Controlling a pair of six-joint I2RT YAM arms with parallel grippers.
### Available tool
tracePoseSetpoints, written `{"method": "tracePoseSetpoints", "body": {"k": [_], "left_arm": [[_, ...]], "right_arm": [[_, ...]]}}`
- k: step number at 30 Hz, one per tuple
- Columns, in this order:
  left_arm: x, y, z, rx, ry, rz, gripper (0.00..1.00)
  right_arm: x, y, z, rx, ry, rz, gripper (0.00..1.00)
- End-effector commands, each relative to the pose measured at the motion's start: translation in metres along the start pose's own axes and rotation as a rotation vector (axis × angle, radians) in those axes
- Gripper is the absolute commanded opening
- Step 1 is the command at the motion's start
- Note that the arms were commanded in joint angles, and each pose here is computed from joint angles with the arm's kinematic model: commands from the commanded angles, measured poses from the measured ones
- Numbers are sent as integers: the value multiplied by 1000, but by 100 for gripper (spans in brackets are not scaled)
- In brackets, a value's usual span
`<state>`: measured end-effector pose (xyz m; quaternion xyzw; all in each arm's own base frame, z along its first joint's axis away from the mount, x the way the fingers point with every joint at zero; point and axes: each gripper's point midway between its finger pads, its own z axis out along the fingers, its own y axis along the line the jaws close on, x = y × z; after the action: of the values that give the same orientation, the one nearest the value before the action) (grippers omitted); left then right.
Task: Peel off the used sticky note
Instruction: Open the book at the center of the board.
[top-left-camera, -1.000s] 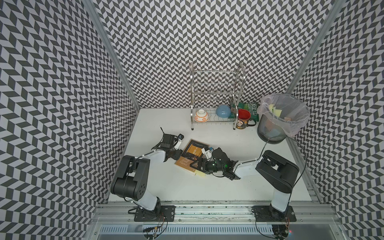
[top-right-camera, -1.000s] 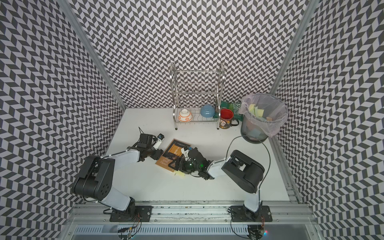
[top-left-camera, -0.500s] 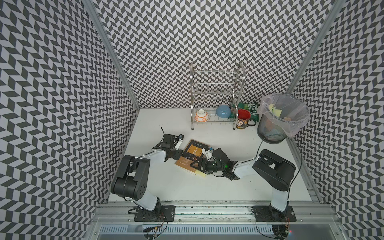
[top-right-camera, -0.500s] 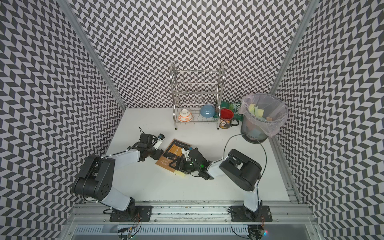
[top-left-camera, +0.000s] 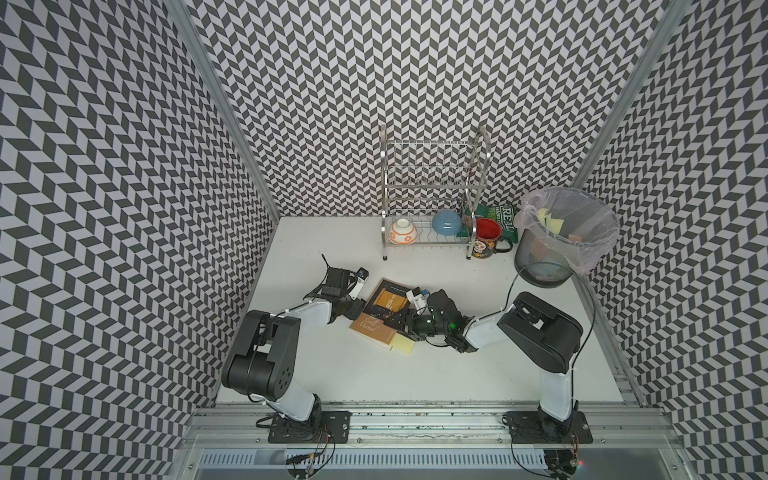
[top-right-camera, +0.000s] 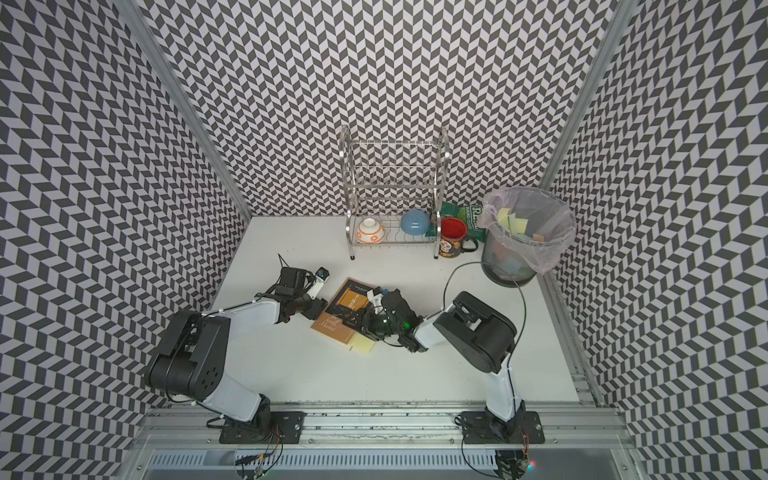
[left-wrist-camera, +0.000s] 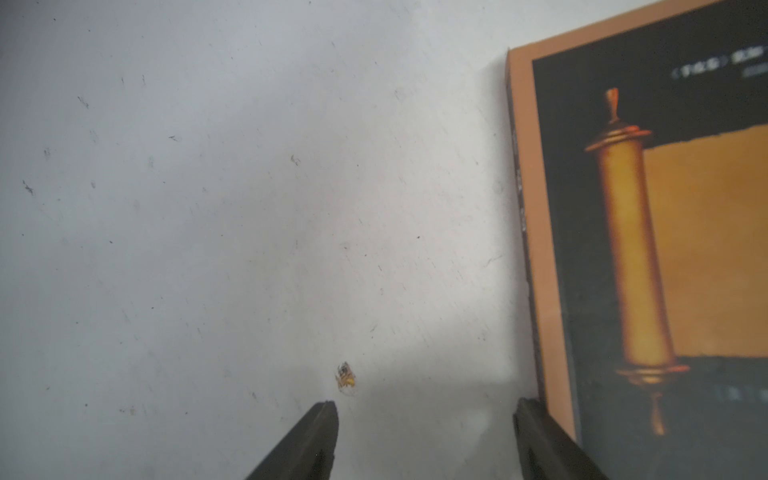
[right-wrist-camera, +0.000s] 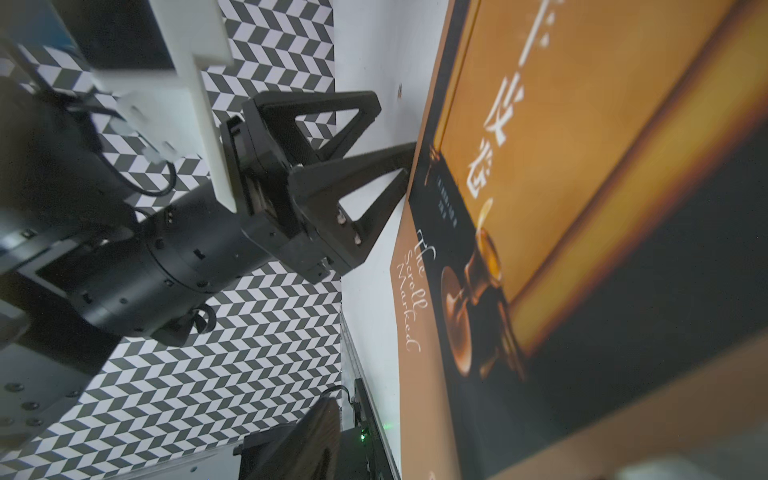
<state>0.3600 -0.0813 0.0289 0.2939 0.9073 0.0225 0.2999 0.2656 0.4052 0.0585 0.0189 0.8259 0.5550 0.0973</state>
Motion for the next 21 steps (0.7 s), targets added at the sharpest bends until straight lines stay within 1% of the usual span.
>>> {"method": "tracePoseSetpoints", "body": {"k": [1, 4, 11, 14, 17, 18, 21], "left_arm": [[50, -29, 6, 93, 168, 35, 71], [50, -29, 6, 95, 168, 37, 71], [50, -30, 6, 98, 164, 42, 71], [49, -30, 3, 101, 158, 42, 71], [47, -30, -3, 101, 149, 48, 71], [43, -28, -10, 92, 135, 54, 71], [29, -24, -32, 77, 79, 75, 72]], "right_arm": [[-11, -6, 7, 6, -14, -7, 66], [-19, -3, 10, 3, -21, -8, 65], [-41, -12, 16, 37, -55, 4, 59], [-49, -14, 16, 36, -59, 6, 49], [-53, -6, 15, 20, -63, -2, 35], [-54, -2, 13, 13, -65, -2, 32], [-55, 10, 10, -4, -66, -9, 30]]}}
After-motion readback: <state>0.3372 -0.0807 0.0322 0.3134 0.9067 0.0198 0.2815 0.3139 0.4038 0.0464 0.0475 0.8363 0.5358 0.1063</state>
